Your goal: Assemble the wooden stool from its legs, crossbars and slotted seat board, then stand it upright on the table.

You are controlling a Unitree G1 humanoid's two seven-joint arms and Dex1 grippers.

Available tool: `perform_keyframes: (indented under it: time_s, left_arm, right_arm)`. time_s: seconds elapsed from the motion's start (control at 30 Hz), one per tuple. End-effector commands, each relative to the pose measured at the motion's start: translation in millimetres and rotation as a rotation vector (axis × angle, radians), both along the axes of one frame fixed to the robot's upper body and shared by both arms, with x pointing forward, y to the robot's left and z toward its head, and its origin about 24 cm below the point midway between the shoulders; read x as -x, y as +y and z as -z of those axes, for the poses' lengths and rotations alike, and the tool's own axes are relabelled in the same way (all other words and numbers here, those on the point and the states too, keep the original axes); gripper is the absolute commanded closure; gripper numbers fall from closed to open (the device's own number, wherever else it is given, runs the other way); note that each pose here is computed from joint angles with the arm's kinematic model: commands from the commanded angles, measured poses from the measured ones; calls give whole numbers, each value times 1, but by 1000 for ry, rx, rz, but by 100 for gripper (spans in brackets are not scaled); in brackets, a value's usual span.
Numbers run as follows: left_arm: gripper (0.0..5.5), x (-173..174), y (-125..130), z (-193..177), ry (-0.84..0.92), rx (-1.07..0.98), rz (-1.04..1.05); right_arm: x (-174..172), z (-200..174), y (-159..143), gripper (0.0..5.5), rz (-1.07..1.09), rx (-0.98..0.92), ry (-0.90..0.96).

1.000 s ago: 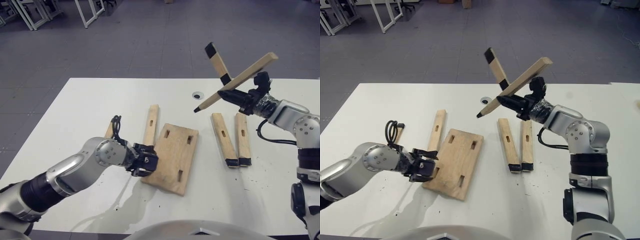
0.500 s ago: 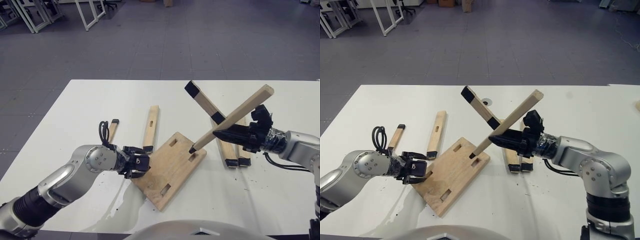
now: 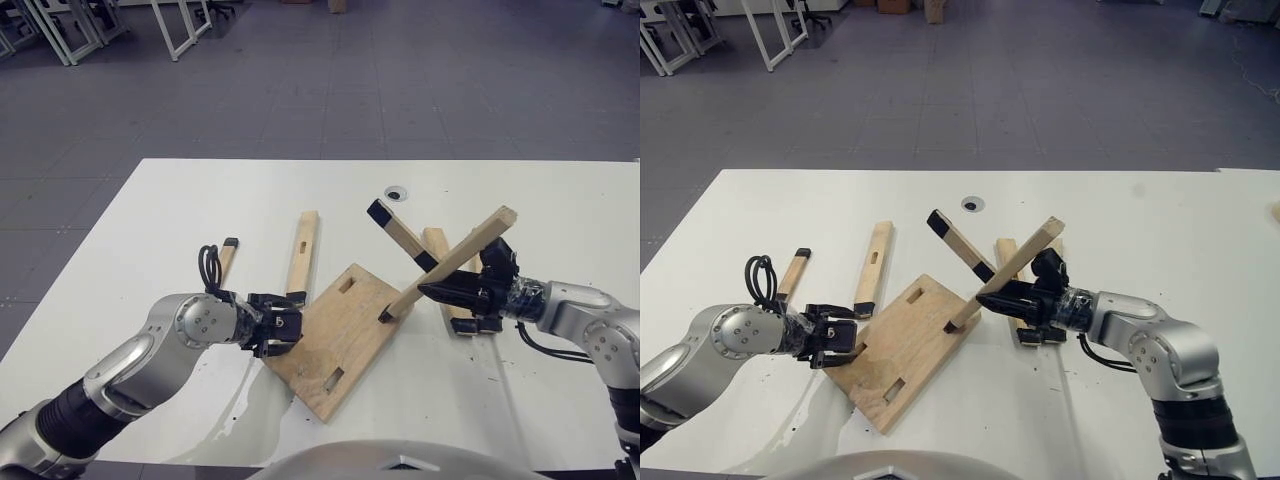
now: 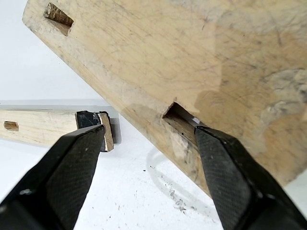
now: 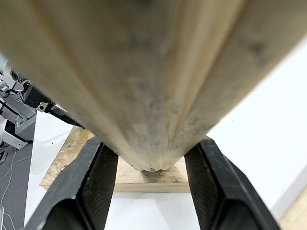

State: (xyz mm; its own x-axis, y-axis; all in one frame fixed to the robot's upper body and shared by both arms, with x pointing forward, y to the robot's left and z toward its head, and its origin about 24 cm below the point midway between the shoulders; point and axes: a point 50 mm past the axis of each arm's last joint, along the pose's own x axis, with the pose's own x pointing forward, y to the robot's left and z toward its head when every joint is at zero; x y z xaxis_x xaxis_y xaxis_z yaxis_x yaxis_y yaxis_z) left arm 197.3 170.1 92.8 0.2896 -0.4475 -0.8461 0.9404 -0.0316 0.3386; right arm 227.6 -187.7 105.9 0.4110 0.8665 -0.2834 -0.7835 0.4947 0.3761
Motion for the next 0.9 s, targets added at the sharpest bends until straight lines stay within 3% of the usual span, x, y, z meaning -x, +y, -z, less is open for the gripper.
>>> perform_keyframes:
  time_s: [0.03,0.17,0.27,0.47,0.77,0.9]
  left_arm:
    - [204,4,0,8,55,-1,-9]
    - [204,1,-5,3,40,46,-54]
    - [204,-1,-10,2,32,74,-77]
    - [204,-7,-20,0,19,129,-98]
    - [204,-20,-17,-10,-6,177,-159]
    - [204,-20,-27,-12,29,257,-150]
  right_arm:
    - [3,5,3,348,-6,66,-2]
    - [-5,9,8,348,49,269,-130]
    - [1,25,18,348,-5,309,-98]
    - [-23,46,18,348,31,339,56]
    - [-39,30,18,348,11,273,-79]
    - [-44,15,26,348,-49,230,-150]
